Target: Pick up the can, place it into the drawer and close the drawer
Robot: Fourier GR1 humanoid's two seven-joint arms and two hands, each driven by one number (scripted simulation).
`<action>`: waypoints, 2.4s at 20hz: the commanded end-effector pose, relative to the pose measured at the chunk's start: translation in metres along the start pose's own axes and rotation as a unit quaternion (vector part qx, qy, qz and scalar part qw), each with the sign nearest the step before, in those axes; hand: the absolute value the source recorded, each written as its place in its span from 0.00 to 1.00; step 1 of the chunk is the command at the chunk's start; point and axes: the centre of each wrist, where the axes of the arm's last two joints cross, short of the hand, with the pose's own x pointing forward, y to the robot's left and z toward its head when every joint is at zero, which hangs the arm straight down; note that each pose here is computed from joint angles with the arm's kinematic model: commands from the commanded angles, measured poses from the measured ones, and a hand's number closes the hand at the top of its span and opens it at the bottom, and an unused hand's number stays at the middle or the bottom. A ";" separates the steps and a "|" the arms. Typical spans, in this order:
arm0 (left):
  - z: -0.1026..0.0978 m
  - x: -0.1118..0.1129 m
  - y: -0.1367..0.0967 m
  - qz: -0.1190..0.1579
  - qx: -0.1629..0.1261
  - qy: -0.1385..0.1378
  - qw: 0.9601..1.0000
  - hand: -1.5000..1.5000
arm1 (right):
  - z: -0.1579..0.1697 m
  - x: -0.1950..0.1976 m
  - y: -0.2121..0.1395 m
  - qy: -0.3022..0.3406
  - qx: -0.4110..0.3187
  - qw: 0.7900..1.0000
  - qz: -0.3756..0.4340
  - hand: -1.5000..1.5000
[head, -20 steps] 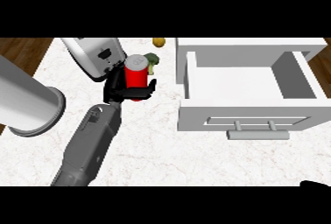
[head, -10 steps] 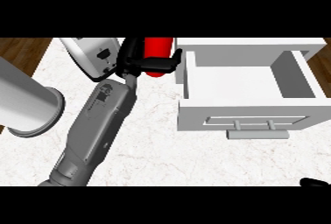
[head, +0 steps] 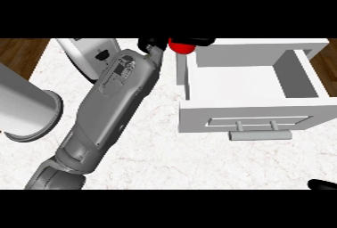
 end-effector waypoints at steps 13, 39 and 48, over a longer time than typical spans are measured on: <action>-0.026 0.051 -0.055 -0.047 -0.006 0.026 0.999 1.00 | -0.006 -0.003 0.006 -0.001 0.007 1.000 -0.001 0.00; -0.037 0.042 -0.055 -0.042 0.107 0.013 0.993 0.00 | -0.040 0.023 0.023 -0.093 0.077 0.986 0.113 0.00; -0.039 0.057 -0.060 -0.014 0.110 0.010 0.994 0.00 | -0.075 0.010 0.048 -0.126 0.111 0.948 0.270 0.00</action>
